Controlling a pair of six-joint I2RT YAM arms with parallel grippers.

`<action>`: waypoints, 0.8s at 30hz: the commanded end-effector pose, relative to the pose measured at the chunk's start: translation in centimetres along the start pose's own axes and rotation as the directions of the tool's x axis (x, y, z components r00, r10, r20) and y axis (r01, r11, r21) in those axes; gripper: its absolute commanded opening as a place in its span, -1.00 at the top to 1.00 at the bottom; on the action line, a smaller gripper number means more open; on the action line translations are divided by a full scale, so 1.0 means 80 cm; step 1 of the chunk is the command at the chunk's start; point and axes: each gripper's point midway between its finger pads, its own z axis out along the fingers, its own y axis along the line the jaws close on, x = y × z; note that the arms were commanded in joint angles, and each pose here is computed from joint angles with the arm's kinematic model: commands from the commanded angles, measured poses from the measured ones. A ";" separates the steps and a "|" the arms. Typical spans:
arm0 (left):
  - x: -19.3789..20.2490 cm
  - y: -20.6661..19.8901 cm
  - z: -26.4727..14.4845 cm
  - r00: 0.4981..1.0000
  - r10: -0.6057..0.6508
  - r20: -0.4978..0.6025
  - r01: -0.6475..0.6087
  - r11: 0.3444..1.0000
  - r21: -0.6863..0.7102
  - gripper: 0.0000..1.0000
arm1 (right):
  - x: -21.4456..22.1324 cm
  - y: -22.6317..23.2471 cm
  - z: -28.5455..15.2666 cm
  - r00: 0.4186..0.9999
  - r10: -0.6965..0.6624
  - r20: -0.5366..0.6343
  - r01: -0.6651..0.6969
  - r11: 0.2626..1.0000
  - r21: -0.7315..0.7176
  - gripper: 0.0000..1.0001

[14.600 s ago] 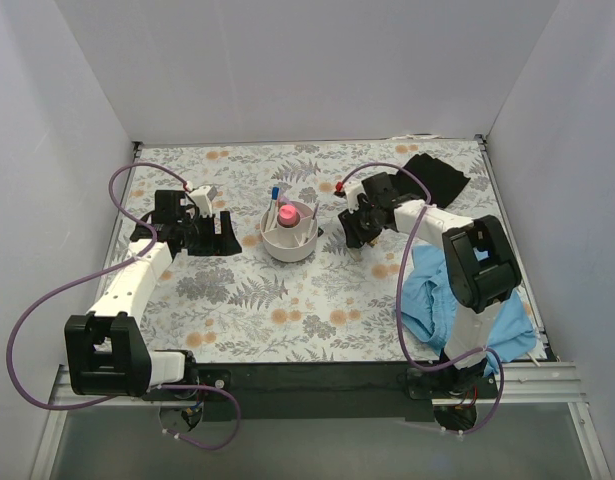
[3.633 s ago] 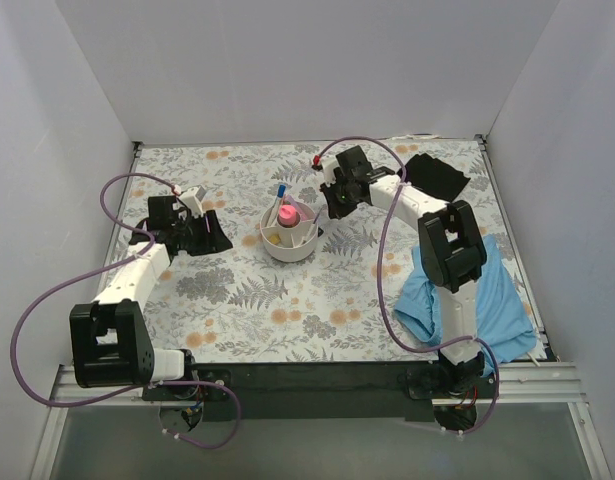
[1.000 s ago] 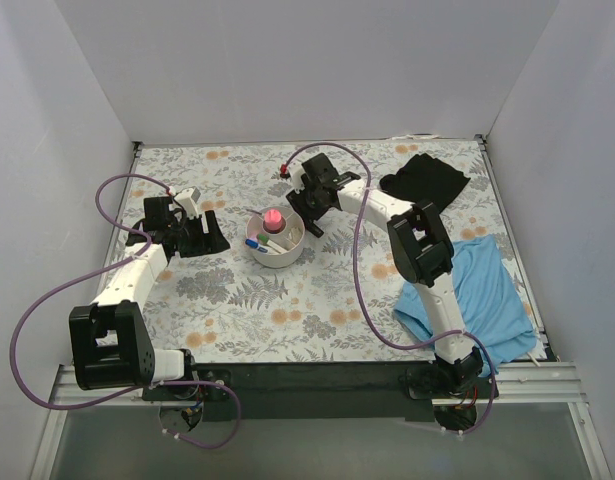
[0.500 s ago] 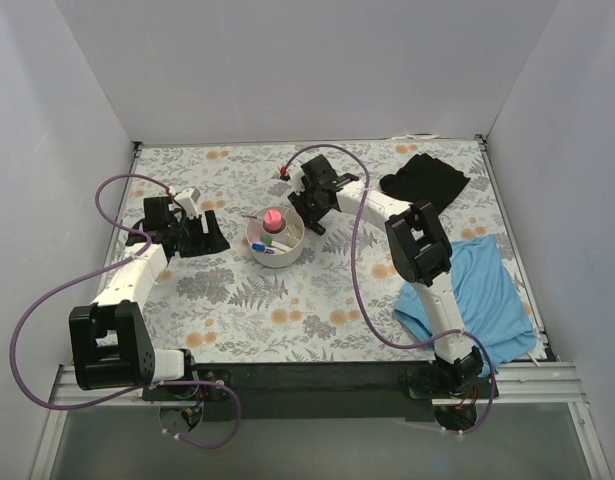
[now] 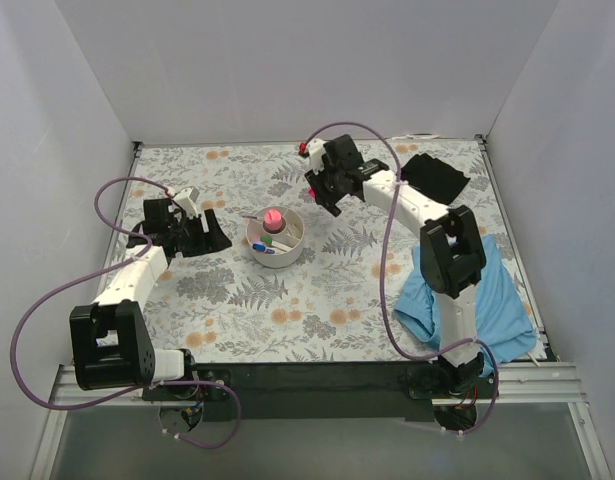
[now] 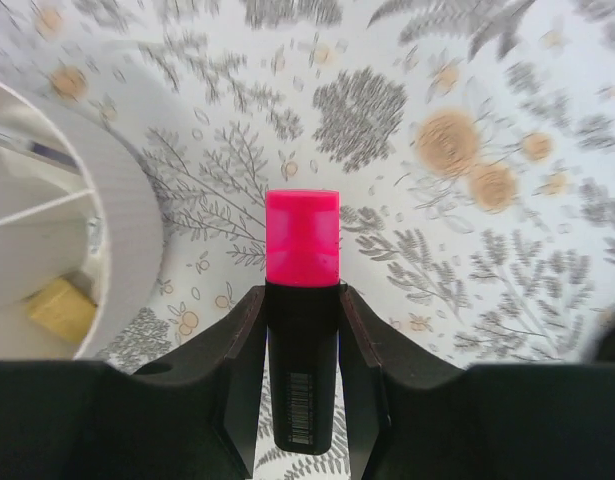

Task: Sort the stationery into containers
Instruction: Pick up the pen from the center of the board, then place the pen in the storage box.

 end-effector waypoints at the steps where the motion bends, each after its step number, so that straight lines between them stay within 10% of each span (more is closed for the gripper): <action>1: -0.013 -0.021 -0.010 0.999 0.006 0.053 -0.009 0.997 0.075 -0.34 | -0.097 0.017 -0.097 0.966 0.040 0.255 -0.025 0.998 -0.064 0.97; 15: -0.105 -0.073 -0.042 0.980 0.063 0.190 -0.099 0.977 0.188 -0.39 | -0.136 0.078 -0.176 0.827 0.215 0.520 -0.079 0.960 -0.270 0.97; 24: -0.140 -0.140 -0.065 0.987 0.042 0.156 -0.109 0.886 0.451 -0.34 | -0.161 0.149 -0.205 0.743 0.014 0.670 0.181 0.958 -0.221 0.97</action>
